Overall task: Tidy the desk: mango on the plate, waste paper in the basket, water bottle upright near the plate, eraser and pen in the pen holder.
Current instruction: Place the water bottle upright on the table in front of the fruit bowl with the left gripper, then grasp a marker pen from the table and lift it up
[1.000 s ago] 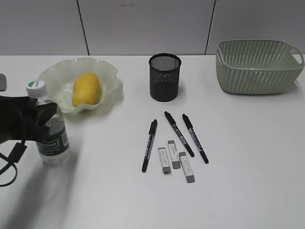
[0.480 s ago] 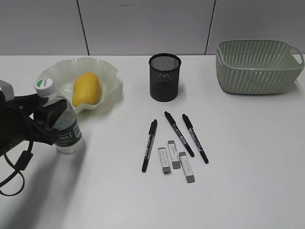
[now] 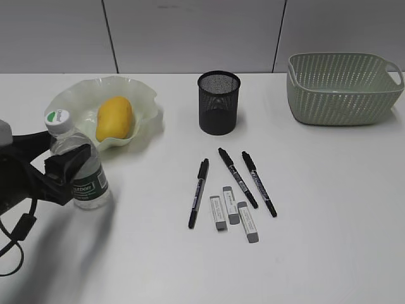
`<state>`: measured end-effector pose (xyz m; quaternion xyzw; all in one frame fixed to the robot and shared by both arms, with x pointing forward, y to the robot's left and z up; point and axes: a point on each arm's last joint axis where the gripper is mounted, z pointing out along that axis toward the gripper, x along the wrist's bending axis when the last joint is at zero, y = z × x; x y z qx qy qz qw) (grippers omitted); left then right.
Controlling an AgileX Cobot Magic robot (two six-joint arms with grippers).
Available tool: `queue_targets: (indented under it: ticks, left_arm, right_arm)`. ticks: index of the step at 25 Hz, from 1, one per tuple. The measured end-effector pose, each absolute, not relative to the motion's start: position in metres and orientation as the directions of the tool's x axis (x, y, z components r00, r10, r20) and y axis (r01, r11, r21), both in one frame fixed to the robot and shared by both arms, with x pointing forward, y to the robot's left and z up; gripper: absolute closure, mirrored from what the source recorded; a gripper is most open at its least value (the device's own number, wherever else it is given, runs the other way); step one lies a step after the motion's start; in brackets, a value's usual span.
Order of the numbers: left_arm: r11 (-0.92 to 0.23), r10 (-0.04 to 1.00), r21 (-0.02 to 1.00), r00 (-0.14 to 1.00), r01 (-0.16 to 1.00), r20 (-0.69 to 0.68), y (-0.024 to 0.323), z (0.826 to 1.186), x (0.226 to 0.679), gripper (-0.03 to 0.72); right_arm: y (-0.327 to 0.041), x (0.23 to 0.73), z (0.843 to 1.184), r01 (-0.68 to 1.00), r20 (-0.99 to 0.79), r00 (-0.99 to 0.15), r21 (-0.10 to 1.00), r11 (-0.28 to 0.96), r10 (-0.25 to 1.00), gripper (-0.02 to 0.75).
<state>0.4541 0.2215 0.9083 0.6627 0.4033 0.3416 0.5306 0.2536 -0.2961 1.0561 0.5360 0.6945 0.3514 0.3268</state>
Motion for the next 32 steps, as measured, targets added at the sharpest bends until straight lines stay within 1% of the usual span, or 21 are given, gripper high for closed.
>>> queue_targets:
  ticks: [3, 7, 9, 10, 11, 12, 13, 15, 18, 20, 22, 24, 27, 30, 32]
  left_arm:
    - [-0.099, 0.896, 0.987, 0.442, 0.125, 0.034, 0.222, 0.92, 0.453, 0.169]
    - [-0.051, 0.9, 0.998, 0.435, 0.027, 0.034, 0.224, 0.95, 0.447, 0.168]
    - [-0.006, 0.904, 0.999, 0.427, 0.032, -0.008, 0.225, 0.966, 0.445, 0.168]
    - [0.009, 0.907, 0.998, 0.419, 0.068, -0.036, 0.226, 0.974, 0.444, 0.17]
    - [0.012, 0.911, 0.991, 0.408, 0.131, -0.065, 0.227, 0.982, 0.444, 0.175]
    - [-0.018, 0.919, 0.974, 0.388, 0.226, -0.073, 0.228, 0.987, 0.444, 0.184]
    - [-0.053, 0.927, 0.958, 0.37, 0.281, -0.057, 0.23, 0.999, 0.444, 0.195]
    - [-0.119, 0.956, 0.885, 0.291, 0.45, -0.019, 0.24, 1.019, 0.436, 0.229]
    - [-0.135, 0.983, 0.763, 0.183, 0.633, 0.022, 0.259, 1.043, 0.409, 0.256]
    - [-0.121, 0.99, 0.701, 0.14, 0.703, 0.03, 0.27, 1.054, 0.383, 0.26]
    - [-0.107, 0.992, 0.669, 0.128, 0.735, 0.018, 0.279, 1.062, 0.35, 0.263]
    - [-0.105, 0.99, 0.659, 0.138, 0.745, 0.001, 0.285, 1.066, 0.324, 0.263]
    - [-0.088, 0.99, 0.704, 0.141, 0.705, -0.018, 0.295, 1.07, 0.289, 0.263]
    - [-0.066, 0.989, 0.771, 0.141, 0.634, -0.032, 0.304, 1.068, 0.263, 0.263]
    - [-0.046, 0.988, 0.824, 0.146, 0.564, -0.045, 0.308, 1.069, 0.249, 0.263]
  right_arm:
    - [-0.296, 0.254, 1.056, 0.515, -0.077, -0.212, 0.838, 0.178, 0.974, 0.282]
    - [-0.296, 0.254, 1.056, 0.515, -0.077, -0.212, 0.838, 0.178, 0.974, 0.282]
    - [-0.296, 0.254, 1.056, 0.515, -0.077, -0.212, 0.838, 0.178, 0.974, 0.282]
    - [-0.296, 0.254, 1.056, 0.515, -0.077, -0.212, 0.838, 0.178, 0.974, 0.282]
    - [-0.296, 0.254, 1.056, 0.515, -0.077, -0.212, 0.838, 0.178, 0.974, 0.282]
    - [-0.296, 0.254, 1.056, 0.515, -0.077, -0.212, 0.838, 0.178, 0.974, 0.282]
    - [-0.296, 0.254, 1.056, 0.515, -0.077, -0.212, 0.838, 0.178, 0.974, 0.282]
    - [-0.296, 0.254, 1.056, 0.515, -0.077, -0.212, 0.838, 0.178, 0.974, 0.282]
    - [-0.296, 0.254, 1.056, 0.515, -0.077, -0.212, 0.838, 0.178, 0.974, 0.282]
    - [-0.296, 0.254, 1.056, 0.515, -0.077, -0.212, 0.838, 0.178, 0.974, 0.282]
    - [-0.296, 0.254, 1.056, 0.515, -0.077, -0.212, 0.838, 0.178, 0.974, 0.282]
    - [-0.296, 0.254, 1.056, 0.515, -0.077, -0.212, 0.838, 0.178, 0.974, 0.282]
    - [-0.296, 0.254, 1.056, 0.515, -0.077, -0.212, 0.838, 0.178, 0.974, 0.282]
    - [-0.296, 0.254, 1.056, 0.515, -0.077, -0.212, 0.838, 0.178, 0.974, 0.282]
    - [-0.296, 0.254, 1.056, 0.515, -0.077, -0.211, 0.839, 0.178, 0.974, 0.282]
